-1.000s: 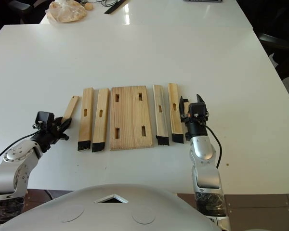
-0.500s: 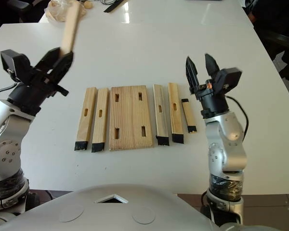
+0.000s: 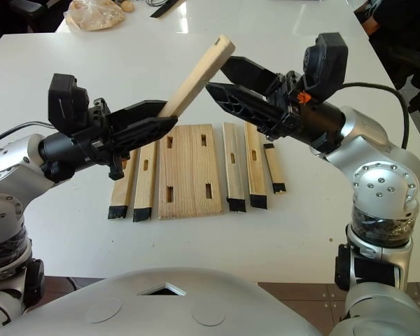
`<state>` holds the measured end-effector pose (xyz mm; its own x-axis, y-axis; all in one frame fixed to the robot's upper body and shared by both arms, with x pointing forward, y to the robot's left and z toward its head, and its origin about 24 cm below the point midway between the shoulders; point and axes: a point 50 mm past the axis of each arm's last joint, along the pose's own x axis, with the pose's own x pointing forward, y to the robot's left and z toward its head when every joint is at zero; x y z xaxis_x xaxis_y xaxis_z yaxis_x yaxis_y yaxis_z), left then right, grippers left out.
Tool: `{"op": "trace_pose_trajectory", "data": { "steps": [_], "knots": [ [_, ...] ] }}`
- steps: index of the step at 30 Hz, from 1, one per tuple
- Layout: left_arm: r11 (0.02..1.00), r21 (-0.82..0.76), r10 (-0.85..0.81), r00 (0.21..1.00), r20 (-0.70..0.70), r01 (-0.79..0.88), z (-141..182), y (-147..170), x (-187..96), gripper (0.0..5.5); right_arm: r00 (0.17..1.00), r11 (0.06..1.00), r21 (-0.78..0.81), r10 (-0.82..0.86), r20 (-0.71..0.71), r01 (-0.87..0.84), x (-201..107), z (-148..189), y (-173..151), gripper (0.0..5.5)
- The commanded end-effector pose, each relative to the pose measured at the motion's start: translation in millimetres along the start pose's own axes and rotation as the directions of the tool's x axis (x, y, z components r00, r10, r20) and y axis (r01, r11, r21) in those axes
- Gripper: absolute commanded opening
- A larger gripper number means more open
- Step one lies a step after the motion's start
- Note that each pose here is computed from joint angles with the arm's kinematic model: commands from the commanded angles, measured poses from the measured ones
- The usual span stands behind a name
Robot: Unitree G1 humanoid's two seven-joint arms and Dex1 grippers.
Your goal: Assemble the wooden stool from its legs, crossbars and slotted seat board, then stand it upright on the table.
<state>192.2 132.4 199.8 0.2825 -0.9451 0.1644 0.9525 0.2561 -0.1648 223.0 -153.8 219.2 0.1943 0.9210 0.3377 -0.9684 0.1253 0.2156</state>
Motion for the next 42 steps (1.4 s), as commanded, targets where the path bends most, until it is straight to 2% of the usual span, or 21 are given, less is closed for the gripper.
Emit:
{"op": "trace_pose_trajectory", "data": {
  "steps": [1, 8, 13, 18, 27, 28, 30, 33, 35, 38, 42],
  "knots": [
    [1.0, 0.0, -0.028, 0.999, -0.042, 0.028, -5.0, -4.0, -0.3, 1.31, 0.996, 0.996, 0.042, 0.078, -0.04, -0.076, 5.4, -0.7, 8.7, 2.83],
    [0.988, -0.1, -0.119, 0.993, -0.024, 0.116, -2.5, -8.9, -1.8, 1.31, 0.989, 0.992, 0.056, 0.115, -0.093, -0.11, 2.6, -9.5, 16.3, 2.83],
    [0.986, -0.121, -0.124, 0.987, -0.101, 0.111, -14.4, -10.8, -6.2, 1.31, 0.98, 0.993, 0.06, 0.11, -0.163, -0.102, -3.4, -20.4, 17.2, 2.14],
    [0.989, -0.117, -0.101, 0.988, -0.115, 0.088, -18.0, -5.3, -7.1, 1.31, 0.98, 0.991, 0.068, 0.126, -0.154, -0.117, -7.1, -18.1, 16.7, 1.5],
    [0.989, -0.141, -0.054, 0.996, -0.069, 0.044, -15.5, 1.9, -5.7, 1.31, 0.975, 0.989, 0.057, 0.146, -0.169, -0.138, -10.7, -14.9, 15.1, 1.37],
    [0.989, -0.143, -0.037, 0.997, -0.072, 0.027, -16.2, 3.7, -5.7, 1.69, 0.977, 0.99, 0.049, 0.138, -0.164, -0.132, -10.4, -13.7, 14.2, 1.37],
    [0.993, -0.112, 0.018, 0.994, -0.108, -0.031, -20.4, 8.9, -6.8, 2.05, 0.978, 0.992, 0.03, 0.123, -0.168, -0.119, -10.8, -12.0, 12.0, 1.29],
    [0.987, -0.037, 0.145, 0.973, -0.177, -0.154, -31.1, 20.5, -10.3, 2.46, 0.969, 0.997, -0.041, 0.052, -0.244, -0.063, -15.6, -17.5, 3.7, 1.29],
    [0.964, 0.043, 0.265, 0.929, -0.26, -0.263, -44.2, 34.2, -14.7, 2.81, 0.953, 0.993, -0.115, -0.02, -0.303, -0.016, -22.3, -22.7, -4.5, 1.29],
    [0.935, 0.152, 0.353, 0.868, -0.35, -0.32, -61.0, 43.6, -23.0, 2.87, 0.906, 0.957, -0.282, -0.174, -0.385, 0.064, -38.5, -23.1, -24.1, 1.29],
    [0.915, 0.209, 0.399, 0.844, -0.357, -0.344, -69.7, 44.3, -25.7, 2.87, 0.805, 0.899, -0.436, -0.293, -0.515, 0.048, -66.1, -24.9, -43.7, 1.29]
  ]
}}
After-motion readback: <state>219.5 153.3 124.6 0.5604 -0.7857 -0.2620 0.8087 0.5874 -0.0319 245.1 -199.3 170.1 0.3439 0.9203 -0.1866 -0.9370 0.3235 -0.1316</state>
